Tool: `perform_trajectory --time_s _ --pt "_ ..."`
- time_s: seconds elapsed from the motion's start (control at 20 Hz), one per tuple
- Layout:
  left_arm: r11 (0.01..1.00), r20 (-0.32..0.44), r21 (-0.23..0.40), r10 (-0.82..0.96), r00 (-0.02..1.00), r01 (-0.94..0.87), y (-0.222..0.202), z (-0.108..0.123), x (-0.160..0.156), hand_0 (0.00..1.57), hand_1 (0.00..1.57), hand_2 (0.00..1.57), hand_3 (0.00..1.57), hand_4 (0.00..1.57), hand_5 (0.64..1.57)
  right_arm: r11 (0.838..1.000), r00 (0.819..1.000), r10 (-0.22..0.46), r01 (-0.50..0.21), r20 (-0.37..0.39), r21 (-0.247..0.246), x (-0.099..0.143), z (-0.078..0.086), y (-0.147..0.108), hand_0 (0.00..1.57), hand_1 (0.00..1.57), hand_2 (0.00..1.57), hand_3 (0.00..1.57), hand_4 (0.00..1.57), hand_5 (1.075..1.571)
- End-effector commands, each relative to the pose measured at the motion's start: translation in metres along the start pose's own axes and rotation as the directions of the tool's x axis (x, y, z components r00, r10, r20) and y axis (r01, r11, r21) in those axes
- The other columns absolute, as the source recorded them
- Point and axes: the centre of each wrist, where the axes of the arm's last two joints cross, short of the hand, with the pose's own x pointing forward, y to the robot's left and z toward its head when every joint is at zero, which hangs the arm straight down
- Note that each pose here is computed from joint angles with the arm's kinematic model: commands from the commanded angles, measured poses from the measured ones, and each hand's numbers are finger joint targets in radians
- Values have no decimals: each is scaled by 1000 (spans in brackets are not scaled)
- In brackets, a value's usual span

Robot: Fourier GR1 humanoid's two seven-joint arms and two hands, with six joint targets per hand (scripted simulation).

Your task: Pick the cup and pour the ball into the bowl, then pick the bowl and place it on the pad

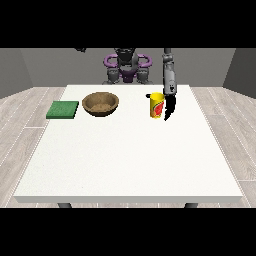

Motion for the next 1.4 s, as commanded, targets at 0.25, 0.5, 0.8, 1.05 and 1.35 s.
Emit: perform_trajectory --time_s 0.25,0.5,0.8,1.05,1.35 --pt "942 124 85 -332 935 323 16 12 -7 1316 1316 1571 1571 1061 1486 999 996 17 -20 86 32 27 7 -12 0 0 0 0 0 1562" --pt "923 52 -30 -381 923 383 -15 13 -11 1333 1333 1571 1571 1065 1481 997 997 -24 19 -70 -71 -7 6 -51 0 0 0 0 91 1559" --pt "839 68 -104 -530 845 534 -57 -30 10 1367 1367 1571 1571 1115 1506 994 986 -28 10 -166 -106 -36 10 -57 0 0 0 0 232 1560" --pt "674 156 -45 -725 671 738 -92 -61 27 1405 1405 1571 1571 1058 1548 997 989 -39 29 -143 -66 -44 1 -57 0 0 0 0 256 1561" --pt "609 133 -59 -780 611 791 -135 -67 31 1415 1415 1571 1571 1026 1552 997 987 -51 41 -151 -69 -46 -1 -63 0 0 0 0 308 1562"
